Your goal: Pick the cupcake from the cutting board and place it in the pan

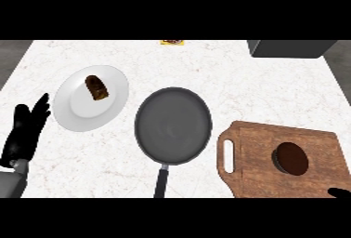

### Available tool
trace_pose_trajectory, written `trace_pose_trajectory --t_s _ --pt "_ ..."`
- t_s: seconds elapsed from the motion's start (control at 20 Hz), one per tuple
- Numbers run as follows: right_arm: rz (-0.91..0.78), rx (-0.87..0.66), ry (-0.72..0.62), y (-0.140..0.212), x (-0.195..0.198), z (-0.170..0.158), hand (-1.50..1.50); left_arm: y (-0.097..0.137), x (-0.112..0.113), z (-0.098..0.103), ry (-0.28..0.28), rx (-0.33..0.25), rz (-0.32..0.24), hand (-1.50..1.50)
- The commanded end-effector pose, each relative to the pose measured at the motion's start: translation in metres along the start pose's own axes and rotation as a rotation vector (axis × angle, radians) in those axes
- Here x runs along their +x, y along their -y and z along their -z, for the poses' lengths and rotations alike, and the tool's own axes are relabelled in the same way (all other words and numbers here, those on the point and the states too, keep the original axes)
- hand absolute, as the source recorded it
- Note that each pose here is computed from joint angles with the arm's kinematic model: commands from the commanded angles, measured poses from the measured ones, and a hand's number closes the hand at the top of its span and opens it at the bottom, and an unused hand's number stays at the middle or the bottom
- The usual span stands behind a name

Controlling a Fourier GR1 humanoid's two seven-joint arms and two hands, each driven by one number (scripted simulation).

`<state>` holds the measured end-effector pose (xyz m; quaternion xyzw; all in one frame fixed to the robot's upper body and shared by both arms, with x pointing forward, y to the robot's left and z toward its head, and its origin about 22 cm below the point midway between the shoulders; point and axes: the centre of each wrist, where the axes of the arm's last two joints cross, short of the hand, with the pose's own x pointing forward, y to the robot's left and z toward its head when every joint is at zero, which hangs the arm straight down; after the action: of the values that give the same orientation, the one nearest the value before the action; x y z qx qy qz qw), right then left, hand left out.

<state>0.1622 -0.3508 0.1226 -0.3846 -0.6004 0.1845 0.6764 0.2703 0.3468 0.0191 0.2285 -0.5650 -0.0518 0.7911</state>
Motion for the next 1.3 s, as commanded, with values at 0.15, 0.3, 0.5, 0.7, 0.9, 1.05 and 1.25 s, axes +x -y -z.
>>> trace_pose_trajectory --t_s 0.15,0.3,0.5,0.7,0.9,1.05,1.25 --pt "-0.321 0.171 -0.194 0.008 0.049 0.018 -1.5 0.002 0.004 0.001 0.015 -0.025 0.008 0.0" --pt "-0.382 0.248 -0.229 -0.01 0.07 0.017 -1.5 0.004 -0.003 -0.003 0.012 -0.026 0.012 0.0" --pt "-0.411 0.337 -0.271 -0.048 0.073 0.036 -1.5 -0.003 0.0 0.007 -0.004 0.002 -0.005 0.0" --pt "-0.419 0.371 -0.295 -0.073 0.088 0.039 -1.5 0.007 0.001 0.005 -0.009 -0.003 -0.004 0.0" --pt "-0.434 0.354 -0.303 -0.075 0.089 0.056 -1.5 0.005 -0.014 -0.002 -0.001 0.008 -0.008 0.0" --pt "-0.477 0.353 -0.333 -0.096 0.065 0.045 -1.5 0.001 -0.007 0.0 -0.027 -0.021 -0.011 0.0" --pt "-0.499 0.386 -0.347 -0.097 0.067 0.061 -1.5 0.003 -0.009 0.001 -0.039 -0.004 -0.012 0.0"
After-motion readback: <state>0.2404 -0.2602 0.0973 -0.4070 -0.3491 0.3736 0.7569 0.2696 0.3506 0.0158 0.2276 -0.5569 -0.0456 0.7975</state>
